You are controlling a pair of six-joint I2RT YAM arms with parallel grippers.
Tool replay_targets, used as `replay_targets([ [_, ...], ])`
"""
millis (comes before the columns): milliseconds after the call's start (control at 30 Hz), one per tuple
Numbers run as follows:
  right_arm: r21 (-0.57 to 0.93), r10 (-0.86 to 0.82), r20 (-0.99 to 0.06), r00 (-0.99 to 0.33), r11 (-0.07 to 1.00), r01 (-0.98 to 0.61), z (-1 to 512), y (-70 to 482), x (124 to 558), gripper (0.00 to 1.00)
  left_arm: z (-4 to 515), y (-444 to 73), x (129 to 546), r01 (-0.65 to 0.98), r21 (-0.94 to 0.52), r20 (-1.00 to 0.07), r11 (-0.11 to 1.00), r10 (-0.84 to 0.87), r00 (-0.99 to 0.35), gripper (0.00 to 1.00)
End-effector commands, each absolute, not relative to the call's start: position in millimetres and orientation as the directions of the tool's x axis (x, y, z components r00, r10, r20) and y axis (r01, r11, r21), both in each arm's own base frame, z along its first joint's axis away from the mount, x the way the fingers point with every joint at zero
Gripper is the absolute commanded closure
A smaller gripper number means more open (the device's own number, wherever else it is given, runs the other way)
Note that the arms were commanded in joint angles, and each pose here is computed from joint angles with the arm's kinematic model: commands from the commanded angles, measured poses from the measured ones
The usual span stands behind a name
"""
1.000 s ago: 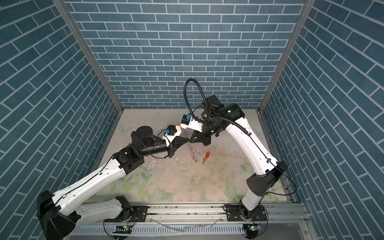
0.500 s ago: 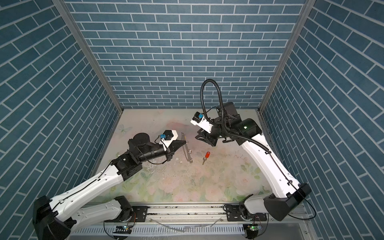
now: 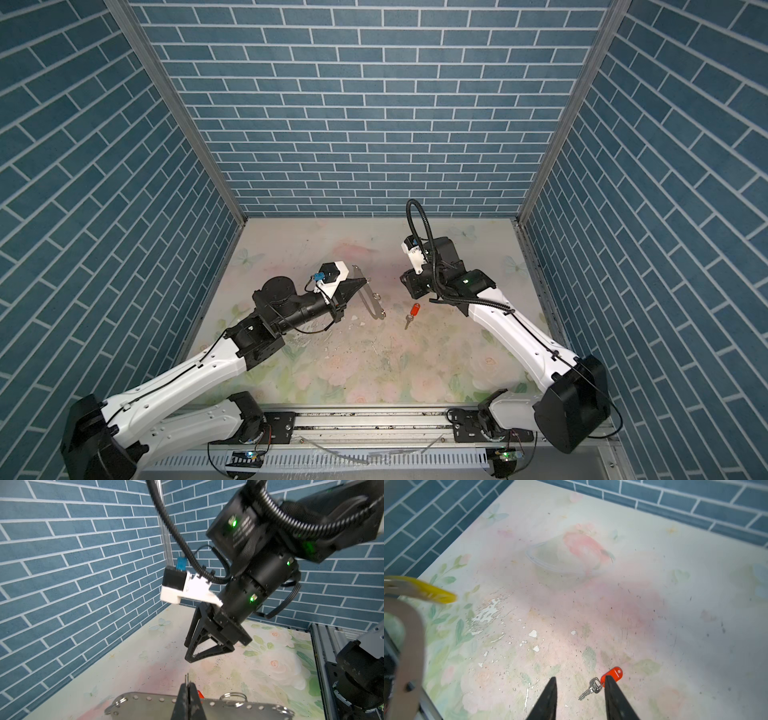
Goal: Put the keys on the keyring
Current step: 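Lower right gripper onto the red-tag key and grasp it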
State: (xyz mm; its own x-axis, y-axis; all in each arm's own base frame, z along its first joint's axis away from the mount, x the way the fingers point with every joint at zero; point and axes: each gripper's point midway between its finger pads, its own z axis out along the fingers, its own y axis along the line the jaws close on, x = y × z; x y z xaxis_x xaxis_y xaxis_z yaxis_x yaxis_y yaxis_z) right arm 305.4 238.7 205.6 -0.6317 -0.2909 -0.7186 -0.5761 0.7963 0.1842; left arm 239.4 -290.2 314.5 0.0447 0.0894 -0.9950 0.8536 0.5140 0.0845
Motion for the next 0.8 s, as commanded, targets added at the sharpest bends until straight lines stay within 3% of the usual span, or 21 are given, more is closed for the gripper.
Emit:
replay_targets([
  [0, 0.249, -0.108, -0.7, -0.705, 0.889, -0.384, 180, 228, 326, 0.61, 326, -290, 237, 0.852, 0.073, -0.997, 0.519, 0.037, 0.063, 1.0],
  [367, 0.245, 0.04, -0.58, -0.814, 0.961, -0.127, 82, 205, 317, 0.6, 319, -292, 231, 0.858, 0.05, -0.999, 0.511, 0.032, 0.04, 1.0],
  [767, 0.192, 0.022, -0.538, -0.843, 0.977, -0.097, 51, 217, 301, 0.63, 301, -290, 229, 0.862, 0.029, -0.998, 0.507, 0.06, -0.002, 1.0],
])
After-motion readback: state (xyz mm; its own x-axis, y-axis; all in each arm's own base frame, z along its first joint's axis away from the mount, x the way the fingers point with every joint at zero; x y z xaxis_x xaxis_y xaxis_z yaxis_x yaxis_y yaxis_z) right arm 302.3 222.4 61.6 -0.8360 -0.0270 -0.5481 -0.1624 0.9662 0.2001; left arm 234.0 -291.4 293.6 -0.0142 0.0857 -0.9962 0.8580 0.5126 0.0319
